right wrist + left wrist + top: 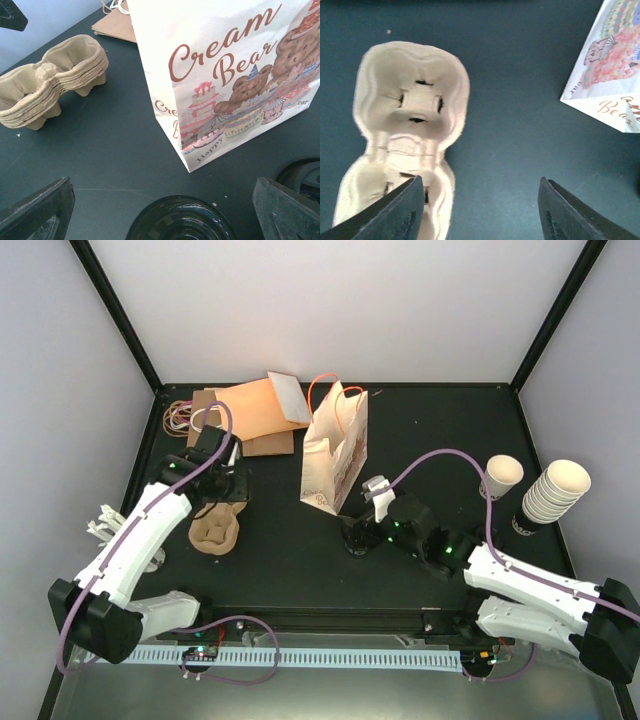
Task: Pack the takeout coffee
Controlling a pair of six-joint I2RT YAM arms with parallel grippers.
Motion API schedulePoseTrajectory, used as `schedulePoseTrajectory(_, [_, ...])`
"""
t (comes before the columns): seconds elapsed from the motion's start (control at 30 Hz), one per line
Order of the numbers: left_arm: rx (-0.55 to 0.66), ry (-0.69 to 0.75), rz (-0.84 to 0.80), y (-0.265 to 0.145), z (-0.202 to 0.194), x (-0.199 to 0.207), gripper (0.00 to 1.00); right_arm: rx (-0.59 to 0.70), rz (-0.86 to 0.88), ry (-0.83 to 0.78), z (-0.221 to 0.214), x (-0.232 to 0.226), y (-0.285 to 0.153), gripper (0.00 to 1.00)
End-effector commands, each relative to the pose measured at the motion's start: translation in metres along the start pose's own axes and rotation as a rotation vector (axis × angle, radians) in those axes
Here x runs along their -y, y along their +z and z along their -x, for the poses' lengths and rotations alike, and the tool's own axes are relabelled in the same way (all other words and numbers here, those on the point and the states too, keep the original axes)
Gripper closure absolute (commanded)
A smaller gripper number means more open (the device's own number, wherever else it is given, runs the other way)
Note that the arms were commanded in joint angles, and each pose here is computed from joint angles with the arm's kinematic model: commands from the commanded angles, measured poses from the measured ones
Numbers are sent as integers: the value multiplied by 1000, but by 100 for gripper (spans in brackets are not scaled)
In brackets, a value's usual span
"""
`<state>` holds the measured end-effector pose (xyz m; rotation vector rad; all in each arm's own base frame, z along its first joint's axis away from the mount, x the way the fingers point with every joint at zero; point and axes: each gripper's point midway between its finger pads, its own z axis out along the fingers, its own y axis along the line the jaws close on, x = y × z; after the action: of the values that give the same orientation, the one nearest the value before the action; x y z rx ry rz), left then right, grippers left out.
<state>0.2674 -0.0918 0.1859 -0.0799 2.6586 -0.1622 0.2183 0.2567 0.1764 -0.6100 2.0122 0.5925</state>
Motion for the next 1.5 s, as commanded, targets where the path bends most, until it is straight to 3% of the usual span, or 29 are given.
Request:
schedulePoseTrajectory(0.0, [15, 84, 63, -22, 6, -23, 31, 9, 29, -3, 12, -6, -4, 0])
schedulePoseTrajectory(0.3, [18, 93, 144, -15, 17, -55, 1, -6, 75, -16, 21, -17, -4, 0])
schedulePoseTrajectory(0.73, [2, 128, 140, 7, 26, -56, 1, -89, 150, -93, 39, -41, 8, 1])
schedulePoseTrajectory(1.47, [4, 92, 189, 43, 17, -68, 11, -146, 192, -141, 41, -77, 28, 3])
